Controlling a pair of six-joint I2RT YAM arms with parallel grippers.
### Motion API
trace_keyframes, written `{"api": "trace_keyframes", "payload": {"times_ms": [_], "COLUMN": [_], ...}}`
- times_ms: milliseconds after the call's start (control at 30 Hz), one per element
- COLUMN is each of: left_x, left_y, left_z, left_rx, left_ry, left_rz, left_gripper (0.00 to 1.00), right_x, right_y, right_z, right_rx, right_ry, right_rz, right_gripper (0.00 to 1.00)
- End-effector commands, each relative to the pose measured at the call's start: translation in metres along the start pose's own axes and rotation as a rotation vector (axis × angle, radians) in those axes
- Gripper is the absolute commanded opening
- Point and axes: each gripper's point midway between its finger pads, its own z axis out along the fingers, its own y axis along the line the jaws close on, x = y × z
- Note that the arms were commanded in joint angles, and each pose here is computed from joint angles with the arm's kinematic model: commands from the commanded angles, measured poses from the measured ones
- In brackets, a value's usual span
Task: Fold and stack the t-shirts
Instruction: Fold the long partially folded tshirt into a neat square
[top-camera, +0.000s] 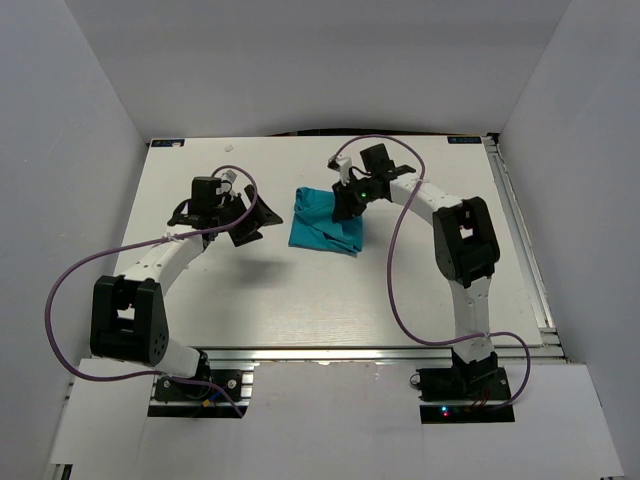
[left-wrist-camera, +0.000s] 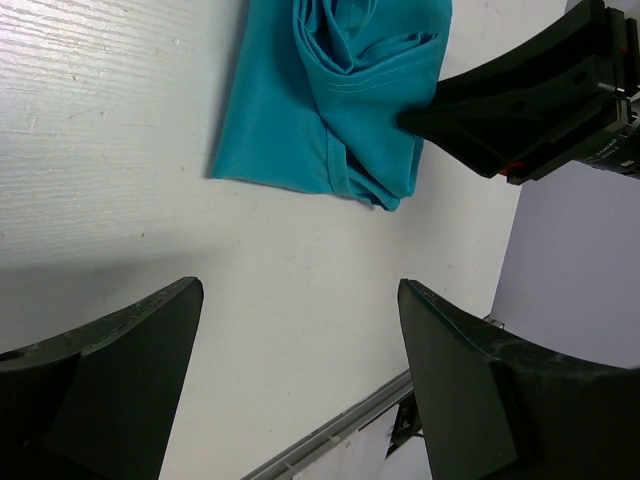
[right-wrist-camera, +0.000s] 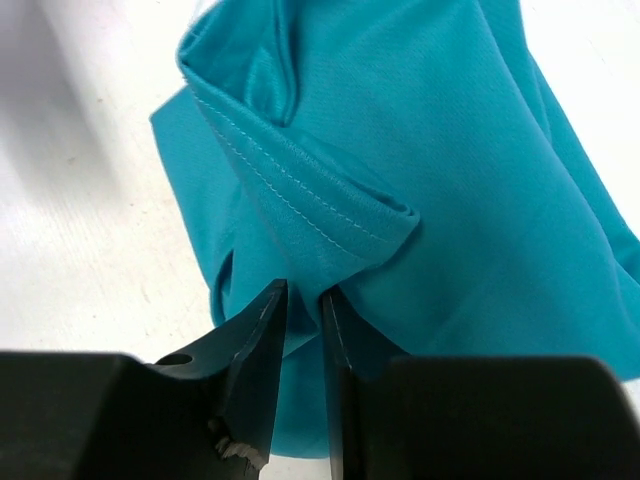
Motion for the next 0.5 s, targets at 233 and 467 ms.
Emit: {"api": "trace_keyframes", "payload": {"times_ms": [233,467], "left_x": [-0.01,-0.01], "left_y": [-0.012,-0.011], "left_z": [-0.01,-0.011], "left_rx": [0.024,0.024], "left_ry": [-0.043,-0.043], "left_rz": [0.029,0.028], "left_gripper": [0.9,0.9], "right_x": [-0.03,-0.019], "right_y": [0.067,0.098], "right_z": [-0.009,0.012], "right_rx": [-0.135,-0.181], "right_ry": [-0.086,-0.037], "right_rz": [-0.152,-0.196], "right_gripper": [0.25,0.32]}}
